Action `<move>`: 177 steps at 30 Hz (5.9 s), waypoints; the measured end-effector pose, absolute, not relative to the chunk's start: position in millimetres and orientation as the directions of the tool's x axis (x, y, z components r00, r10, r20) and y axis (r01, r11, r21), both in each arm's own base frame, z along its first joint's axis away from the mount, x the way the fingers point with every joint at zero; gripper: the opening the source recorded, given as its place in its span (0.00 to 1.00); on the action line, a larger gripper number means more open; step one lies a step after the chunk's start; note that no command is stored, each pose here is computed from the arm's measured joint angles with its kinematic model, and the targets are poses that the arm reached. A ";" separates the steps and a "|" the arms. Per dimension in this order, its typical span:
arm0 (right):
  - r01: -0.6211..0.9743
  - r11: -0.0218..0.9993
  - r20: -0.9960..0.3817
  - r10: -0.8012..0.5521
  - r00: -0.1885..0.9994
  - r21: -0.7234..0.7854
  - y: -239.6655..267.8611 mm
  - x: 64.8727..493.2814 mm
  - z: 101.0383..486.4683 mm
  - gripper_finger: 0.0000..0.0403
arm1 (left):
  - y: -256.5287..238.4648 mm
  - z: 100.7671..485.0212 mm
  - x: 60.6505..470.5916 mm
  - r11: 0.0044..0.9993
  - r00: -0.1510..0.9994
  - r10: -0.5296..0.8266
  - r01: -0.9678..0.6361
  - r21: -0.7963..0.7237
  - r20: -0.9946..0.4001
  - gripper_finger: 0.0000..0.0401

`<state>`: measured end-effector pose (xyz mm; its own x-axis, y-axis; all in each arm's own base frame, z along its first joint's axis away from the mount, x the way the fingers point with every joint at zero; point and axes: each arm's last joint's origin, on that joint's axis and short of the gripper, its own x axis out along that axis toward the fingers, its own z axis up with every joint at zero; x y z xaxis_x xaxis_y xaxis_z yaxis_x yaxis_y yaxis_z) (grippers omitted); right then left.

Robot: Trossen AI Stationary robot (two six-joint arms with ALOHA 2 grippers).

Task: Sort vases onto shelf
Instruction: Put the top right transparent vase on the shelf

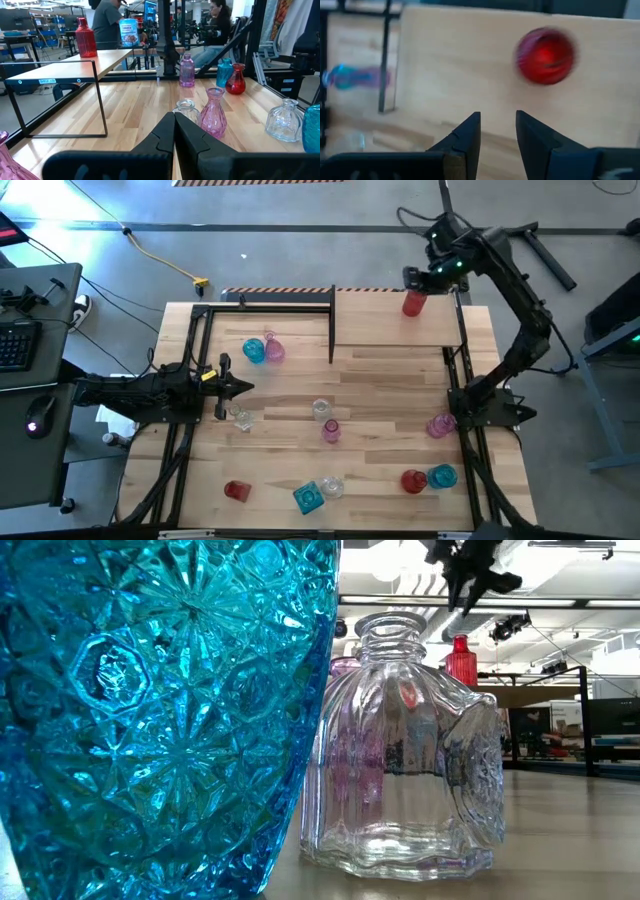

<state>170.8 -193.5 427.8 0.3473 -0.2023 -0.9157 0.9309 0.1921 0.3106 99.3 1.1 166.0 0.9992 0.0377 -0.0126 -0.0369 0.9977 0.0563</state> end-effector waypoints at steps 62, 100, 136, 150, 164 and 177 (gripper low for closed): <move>0.438 0.886 -0.955 0.019 0.296 0.153 25.1 405.1 300.1 0.26 | 1.1 166.1 99.3 0.998 0.999 0.038 -0.037 0.056 -0.012 0.00; 0.480 0.867 -0.964 0.002 0.267 0.134 8.2 429.1 239.3 0.26 | 1.0 166.1 99.3 0.998 0.999 0.037 -0.037 0.056 -0.012 0.00; 0.479 0.864 -0.964 0.026 0.265 0.155 12.2 434.6 229.1 0.23 | 1.1 166.1 99.3 0.998 0.999 0.038 -0.037 0.056 -0.012 0.00; 0.461 0.872 -0.962 0.042 0.271 0.168 11.4 435.2 229.7 0.03 | 1.1 166.2 99.2 0.998 0.999 0.038 -0.037 0.056 -0.012 0.00; 0.460 0.861 -0.957 0.095 0.273 0.217 2.3 434.8 231.2 0.01 | 1.1 166.2 99.2 0.998 0.999 0.038 -0.037 0.056 -0.012 0.00; 0.499 0.830 -0.946 0.099 0.310 0.250 -11.2 426.6 251.1 0.01 | 1.1 166.2 99.2 0.998 0.999 0.038 -0.037 0.056 -0.012 0.00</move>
